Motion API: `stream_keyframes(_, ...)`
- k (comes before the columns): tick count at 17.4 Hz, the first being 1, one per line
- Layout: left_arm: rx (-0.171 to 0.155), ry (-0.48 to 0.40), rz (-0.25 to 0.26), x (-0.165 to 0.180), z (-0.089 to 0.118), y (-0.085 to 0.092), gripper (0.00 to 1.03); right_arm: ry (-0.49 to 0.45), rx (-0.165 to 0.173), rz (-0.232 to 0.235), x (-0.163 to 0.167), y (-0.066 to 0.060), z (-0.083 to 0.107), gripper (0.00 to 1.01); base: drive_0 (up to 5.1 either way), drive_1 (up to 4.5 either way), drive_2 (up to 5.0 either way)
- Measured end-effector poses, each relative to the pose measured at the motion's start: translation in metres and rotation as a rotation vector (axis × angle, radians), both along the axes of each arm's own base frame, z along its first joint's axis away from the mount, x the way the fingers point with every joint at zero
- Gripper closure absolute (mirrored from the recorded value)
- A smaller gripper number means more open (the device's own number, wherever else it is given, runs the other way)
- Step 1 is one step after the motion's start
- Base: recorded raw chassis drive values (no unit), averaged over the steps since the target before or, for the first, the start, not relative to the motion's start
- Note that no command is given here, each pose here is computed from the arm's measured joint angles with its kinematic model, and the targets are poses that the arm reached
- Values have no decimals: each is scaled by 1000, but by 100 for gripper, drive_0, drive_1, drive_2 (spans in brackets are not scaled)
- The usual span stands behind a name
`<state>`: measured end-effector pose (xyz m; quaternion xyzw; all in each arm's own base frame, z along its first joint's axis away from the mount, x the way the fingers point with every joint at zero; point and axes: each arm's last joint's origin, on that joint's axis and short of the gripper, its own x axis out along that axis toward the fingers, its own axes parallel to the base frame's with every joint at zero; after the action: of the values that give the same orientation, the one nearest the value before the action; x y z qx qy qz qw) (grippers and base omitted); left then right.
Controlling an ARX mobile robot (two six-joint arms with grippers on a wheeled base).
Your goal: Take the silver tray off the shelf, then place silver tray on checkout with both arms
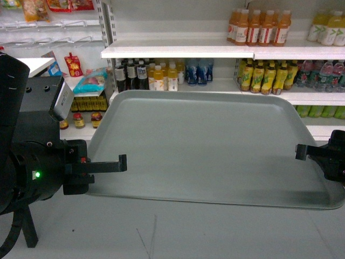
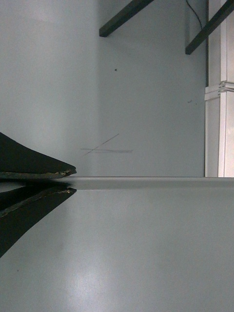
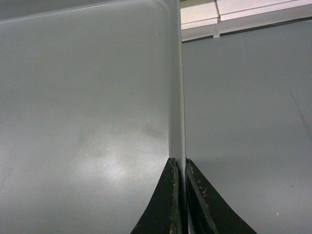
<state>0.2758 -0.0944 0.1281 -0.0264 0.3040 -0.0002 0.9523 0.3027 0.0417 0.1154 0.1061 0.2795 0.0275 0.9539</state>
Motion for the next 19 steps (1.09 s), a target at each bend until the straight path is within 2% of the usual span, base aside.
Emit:
stream_keyframes(9,0,1,0,0,0,0,100,-1,0,0,0,0,0,99,-3,-384,379)
stream_keyframes(12,1,1,-1,0,0,0,100,1,0,0,0,0,0,99,0,0,0)
stream_keyframes(19,-2,-3,-4,0,1,-1,100,-1,1,-4,0,-2,0,99,-478,268,268)
